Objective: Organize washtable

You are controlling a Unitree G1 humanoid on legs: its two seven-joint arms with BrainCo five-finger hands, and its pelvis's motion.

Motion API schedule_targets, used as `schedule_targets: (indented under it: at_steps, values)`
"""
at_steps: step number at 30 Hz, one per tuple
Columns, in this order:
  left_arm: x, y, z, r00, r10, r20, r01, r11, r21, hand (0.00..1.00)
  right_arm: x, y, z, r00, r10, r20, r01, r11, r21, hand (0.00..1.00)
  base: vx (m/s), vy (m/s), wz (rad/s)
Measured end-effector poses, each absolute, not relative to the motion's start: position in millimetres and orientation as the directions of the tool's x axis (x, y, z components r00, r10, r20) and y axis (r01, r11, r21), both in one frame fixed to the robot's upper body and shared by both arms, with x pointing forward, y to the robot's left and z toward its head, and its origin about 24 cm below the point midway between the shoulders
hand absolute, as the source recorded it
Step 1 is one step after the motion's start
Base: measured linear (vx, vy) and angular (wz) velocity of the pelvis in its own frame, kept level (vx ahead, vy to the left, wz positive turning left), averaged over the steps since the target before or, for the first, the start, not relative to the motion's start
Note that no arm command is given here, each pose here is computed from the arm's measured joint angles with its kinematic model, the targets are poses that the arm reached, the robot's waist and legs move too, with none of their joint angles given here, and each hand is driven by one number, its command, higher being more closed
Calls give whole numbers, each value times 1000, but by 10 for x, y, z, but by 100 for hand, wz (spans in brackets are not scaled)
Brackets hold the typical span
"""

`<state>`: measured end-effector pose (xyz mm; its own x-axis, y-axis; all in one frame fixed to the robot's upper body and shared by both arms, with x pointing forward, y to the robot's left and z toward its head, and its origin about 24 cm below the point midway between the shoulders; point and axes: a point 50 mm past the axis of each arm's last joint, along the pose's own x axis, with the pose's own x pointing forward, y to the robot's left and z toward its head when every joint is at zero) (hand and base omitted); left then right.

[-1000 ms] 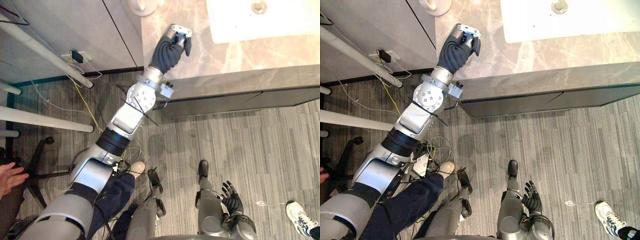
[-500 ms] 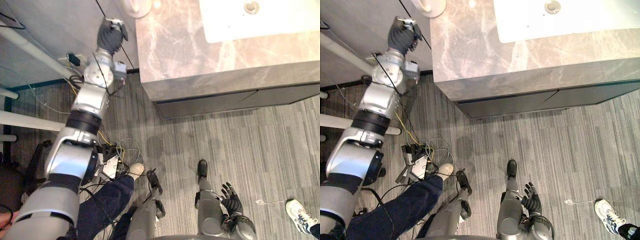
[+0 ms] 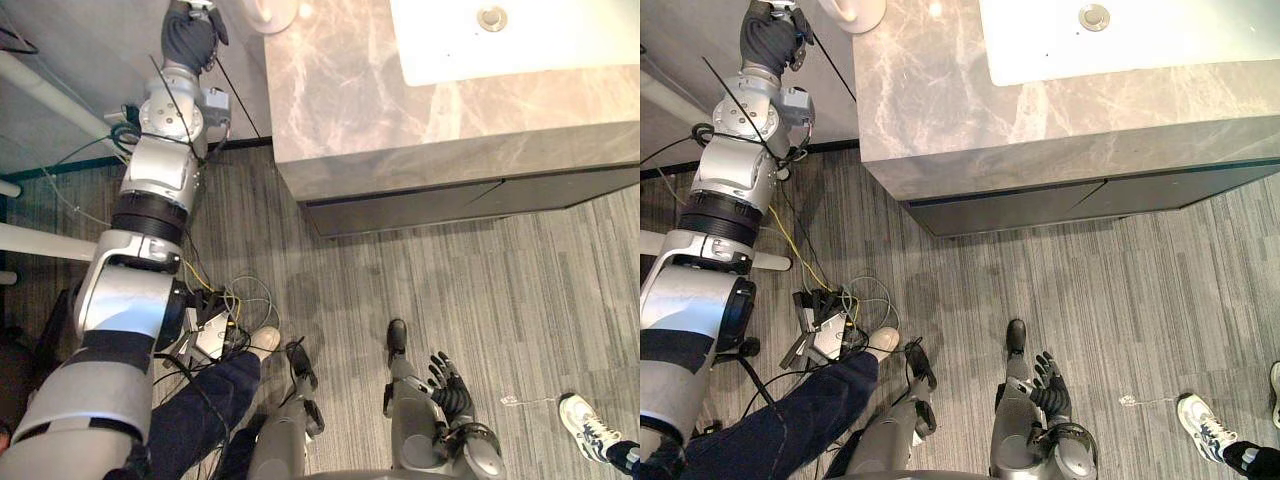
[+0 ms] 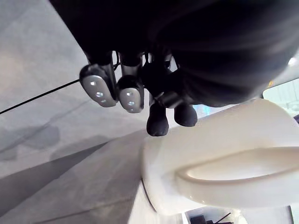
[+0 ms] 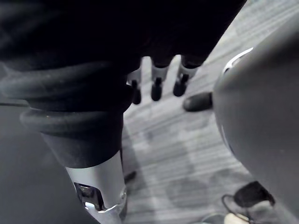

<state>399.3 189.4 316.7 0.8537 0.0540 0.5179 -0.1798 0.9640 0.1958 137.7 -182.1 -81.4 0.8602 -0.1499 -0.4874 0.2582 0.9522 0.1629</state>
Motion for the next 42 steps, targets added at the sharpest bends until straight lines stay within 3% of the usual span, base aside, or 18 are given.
schedule_targets:
  at_steps: [23,42]
  values:
    - [3838,1351,3341,778,-120,617,-21,976,216,100,1255,-1855,-953,815,-169,-554,303,939,160,0,1,0,2]
    - [3869,1152,3114,802,-173,572,32,968,248,100,1259,-1864,-969,809,-175,-561,322,931,173,0,0,0,0]
